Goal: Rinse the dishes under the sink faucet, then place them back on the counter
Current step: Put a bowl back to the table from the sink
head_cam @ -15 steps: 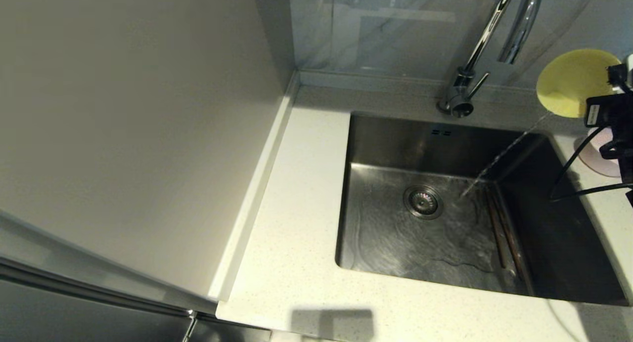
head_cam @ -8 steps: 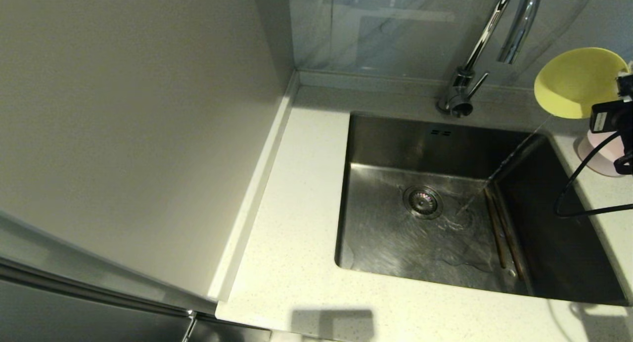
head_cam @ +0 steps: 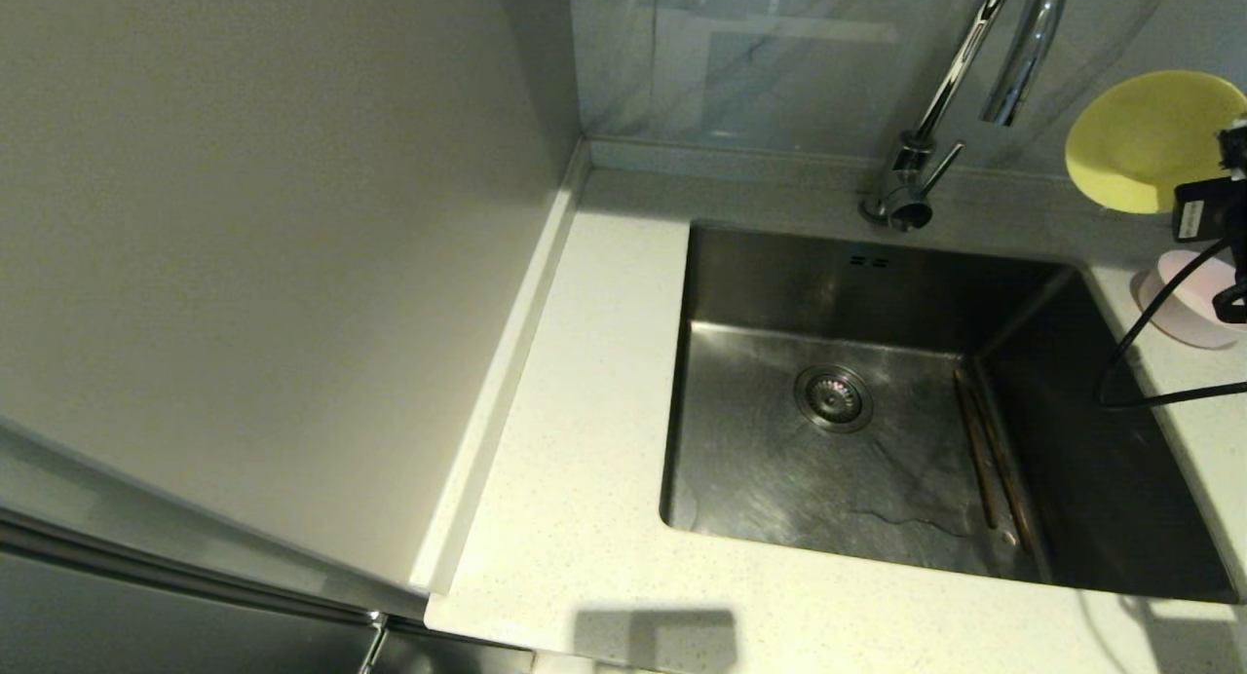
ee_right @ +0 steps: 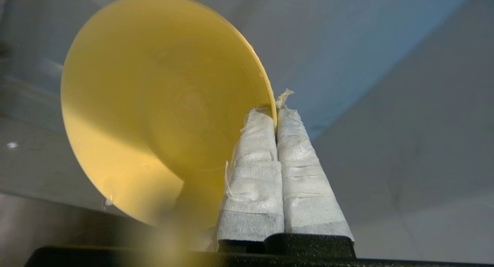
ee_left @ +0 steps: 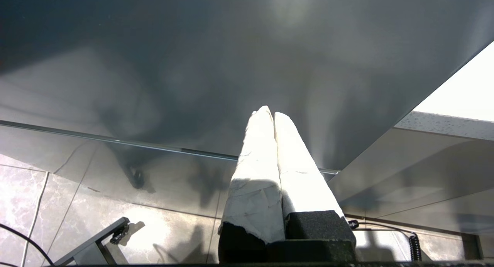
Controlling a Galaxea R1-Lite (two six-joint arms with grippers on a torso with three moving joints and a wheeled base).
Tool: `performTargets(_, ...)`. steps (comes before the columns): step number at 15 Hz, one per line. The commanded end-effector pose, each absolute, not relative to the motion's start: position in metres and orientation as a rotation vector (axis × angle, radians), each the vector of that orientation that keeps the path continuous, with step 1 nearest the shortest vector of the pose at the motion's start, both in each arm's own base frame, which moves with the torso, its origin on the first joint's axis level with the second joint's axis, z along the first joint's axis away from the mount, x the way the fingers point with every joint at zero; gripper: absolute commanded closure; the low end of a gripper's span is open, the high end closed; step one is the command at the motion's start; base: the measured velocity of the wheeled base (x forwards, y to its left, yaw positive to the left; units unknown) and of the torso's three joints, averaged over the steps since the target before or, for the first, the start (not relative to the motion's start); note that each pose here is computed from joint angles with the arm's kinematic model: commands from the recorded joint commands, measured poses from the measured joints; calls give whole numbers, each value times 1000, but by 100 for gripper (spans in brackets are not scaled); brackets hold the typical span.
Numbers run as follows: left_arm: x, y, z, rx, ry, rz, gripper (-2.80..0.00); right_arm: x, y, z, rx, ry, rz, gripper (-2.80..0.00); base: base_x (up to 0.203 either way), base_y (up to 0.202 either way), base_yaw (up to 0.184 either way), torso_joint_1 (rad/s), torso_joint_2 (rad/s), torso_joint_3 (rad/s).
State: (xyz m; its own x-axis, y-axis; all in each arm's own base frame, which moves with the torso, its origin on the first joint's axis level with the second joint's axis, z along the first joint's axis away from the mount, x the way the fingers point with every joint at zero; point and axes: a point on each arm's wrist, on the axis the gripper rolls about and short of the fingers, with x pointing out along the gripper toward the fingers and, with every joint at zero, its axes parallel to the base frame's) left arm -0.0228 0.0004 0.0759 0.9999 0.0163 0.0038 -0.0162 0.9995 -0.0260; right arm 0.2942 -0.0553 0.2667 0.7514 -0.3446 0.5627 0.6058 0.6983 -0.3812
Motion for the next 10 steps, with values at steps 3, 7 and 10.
performTargets(3,-23,0,76,-26,-8,17,0,273,-65,285,-518,-263,-605,0,0,0,0,0,0,0)
performTargets(7,-23,0,76,-26,-8,17,0,218,-81,290,-429,112,-617,0,0,0,0,0,0,0)
performTargets(10,-23,0,76,-26,-8,17,0,192,-90,282,-313,386,-628,0,0,0,0,0,0,0)
